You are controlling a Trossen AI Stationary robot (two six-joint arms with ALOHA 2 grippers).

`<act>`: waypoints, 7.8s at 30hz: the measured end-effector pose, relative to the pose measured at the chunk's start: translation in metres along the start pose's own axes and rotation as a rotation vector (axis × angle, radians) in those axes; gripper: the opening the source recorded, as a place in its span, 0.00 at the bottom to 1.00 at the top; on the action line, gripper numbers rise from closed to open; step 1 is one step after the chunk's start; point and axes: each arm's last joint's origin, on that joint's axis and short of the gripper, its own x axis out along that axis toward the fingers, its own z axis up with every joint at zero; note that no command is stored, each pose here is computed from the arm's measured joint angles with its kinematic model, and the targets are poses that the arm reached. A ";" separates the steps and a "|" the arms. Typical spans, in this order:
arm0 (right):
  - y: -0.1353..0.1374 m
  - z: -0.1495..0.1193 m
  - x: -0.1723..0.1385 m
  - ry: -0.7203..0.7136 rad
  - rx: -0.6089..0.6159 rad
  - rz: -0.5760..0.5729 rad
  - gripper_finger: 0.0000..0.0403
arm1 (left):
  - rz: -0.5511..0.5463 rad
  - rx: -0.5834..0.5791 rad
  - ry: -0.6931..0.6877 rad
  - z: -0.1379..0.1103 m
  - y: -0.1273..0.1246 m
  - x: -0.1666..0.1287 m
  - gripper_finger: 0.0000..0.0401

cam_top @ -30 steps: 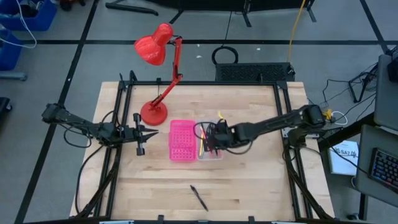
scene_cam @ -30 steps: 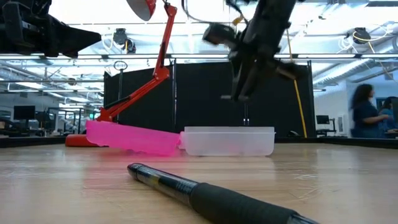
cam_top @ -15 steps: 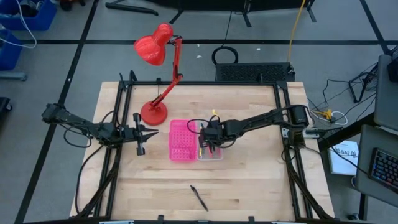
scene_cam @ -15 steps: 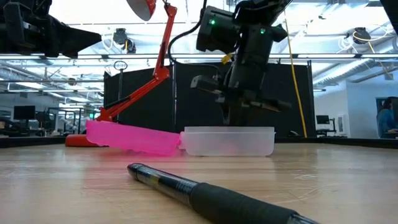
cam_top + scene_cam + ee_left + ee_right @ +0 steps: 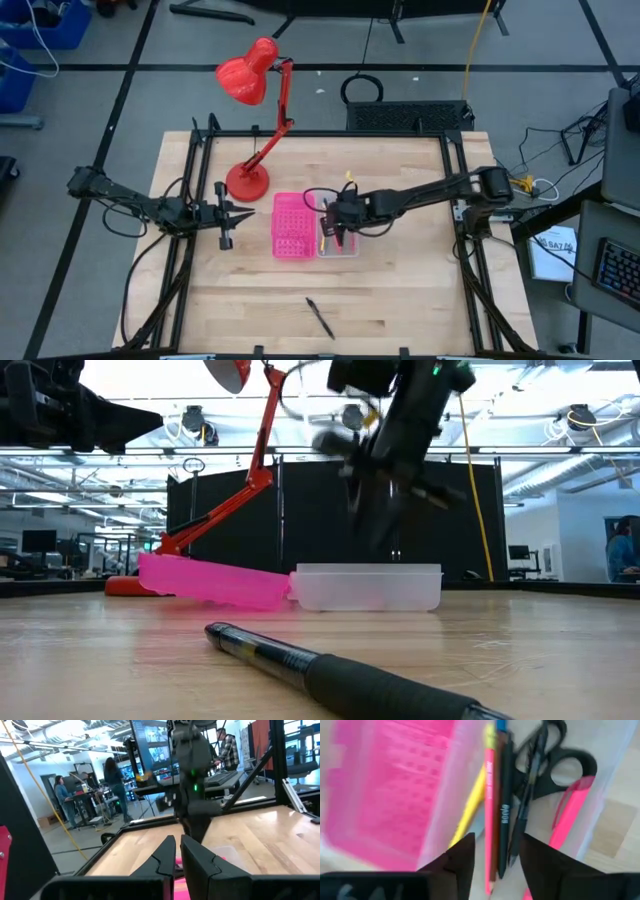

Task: Pick & place school supplies into a supply box
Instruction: Put the black pen into the supply box

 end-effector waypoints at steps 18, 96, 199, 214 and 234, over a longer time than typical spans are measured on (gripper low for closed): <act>-0.037 -0.056 -0.216 -0.522 -0.904 0.317 0.11 | 0.005 -0.058 -0.028 0.003 0.001 0.000 0.09; -0.208 -0.057 -0.077 -1.000 -0.945 0.869 0.00 | -0.781 0.297 0.977 0.009 -0.210 0.229 0.39; -0.046 -0.082 -0.084 -0.703 -1.101 0.590 0.00 | -0.476 0.035 0.374 0.027 -0.027 0.050 0.00; 0.042 -0.128 -0.087 -0.389 -1.018 0.557 0.00 | -0.383 -0.044 0.210 -0.007 -0.010 0.018 0.02; 0.129 -0.179 0.000 0.185 -0.608 0.182 0.00 | -0.363 0.025 0.243 -0.013 -0.010 0.016 0.05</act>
